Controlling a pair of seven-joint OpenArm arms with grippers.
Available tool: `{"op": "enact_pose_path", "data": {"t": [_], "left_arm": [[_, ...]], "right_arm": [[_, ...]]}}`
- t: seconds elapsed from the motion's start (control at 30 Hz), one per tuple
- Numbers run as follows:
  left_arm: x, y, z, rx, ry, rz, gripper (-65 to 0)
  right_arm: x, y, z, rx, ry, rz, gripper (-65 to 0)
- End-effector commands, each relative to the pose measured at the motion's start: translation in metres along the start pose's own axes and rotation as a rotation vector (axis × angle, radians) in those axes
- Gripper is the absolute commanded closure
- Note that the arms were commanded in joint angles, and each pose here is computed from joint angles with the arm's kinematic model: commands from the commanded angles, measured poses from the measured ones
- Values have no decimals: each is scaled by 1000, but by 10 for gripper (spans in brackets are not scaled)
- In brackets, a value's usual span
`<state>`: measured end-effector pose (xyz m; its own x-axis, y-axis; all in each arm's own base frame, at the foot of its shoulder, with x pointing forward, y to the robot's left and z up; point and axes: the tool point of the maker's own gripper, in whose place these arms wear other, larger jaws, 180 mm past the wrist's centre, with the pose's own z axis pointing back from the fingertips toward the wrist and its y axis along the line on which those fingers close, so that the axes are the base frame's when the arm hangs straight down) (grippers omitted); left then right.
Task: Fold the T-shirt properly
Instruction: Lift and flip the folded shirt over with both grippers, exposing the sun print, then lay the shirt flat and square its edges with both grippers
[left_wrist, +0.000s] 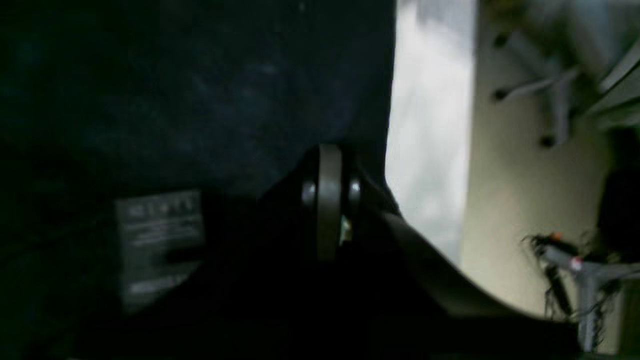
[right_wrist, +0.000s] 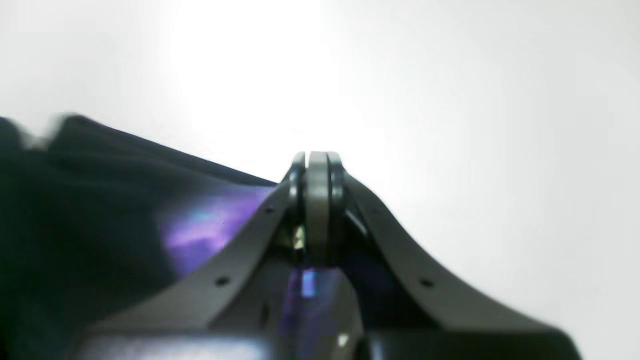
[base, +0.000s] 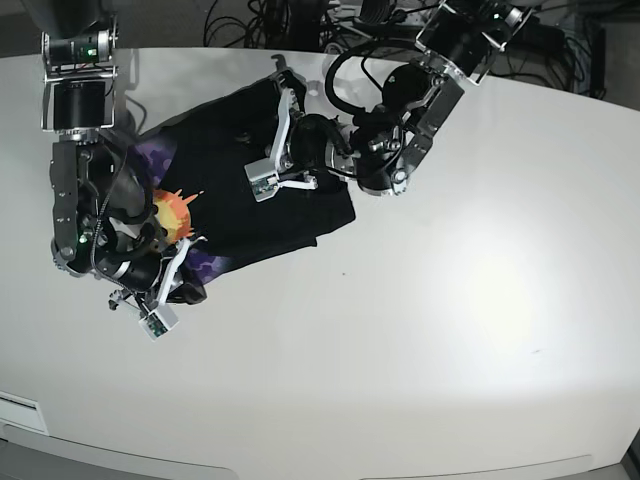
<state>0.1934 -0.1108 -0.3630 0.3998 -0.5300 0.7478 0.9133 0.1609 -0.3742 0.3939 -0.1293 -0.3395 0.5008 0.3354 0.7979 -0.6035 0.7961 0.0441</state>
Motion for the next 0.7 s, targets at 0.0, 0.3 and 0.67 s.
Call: {"op": "enact_pose_path", "data": {"t": [0.0,0.3,0.67], "left_arm": [[11,2,2,6,-23,-38,0],[-40,59,22,150,114,-26,0],[-51,164,97,482,70,-100,0]], "right_arm": [[12,-5,3,10,-38,15,0],[-59,5,13,58,89,-101,0],[-142,37,74,54,233,-272,0]]}}
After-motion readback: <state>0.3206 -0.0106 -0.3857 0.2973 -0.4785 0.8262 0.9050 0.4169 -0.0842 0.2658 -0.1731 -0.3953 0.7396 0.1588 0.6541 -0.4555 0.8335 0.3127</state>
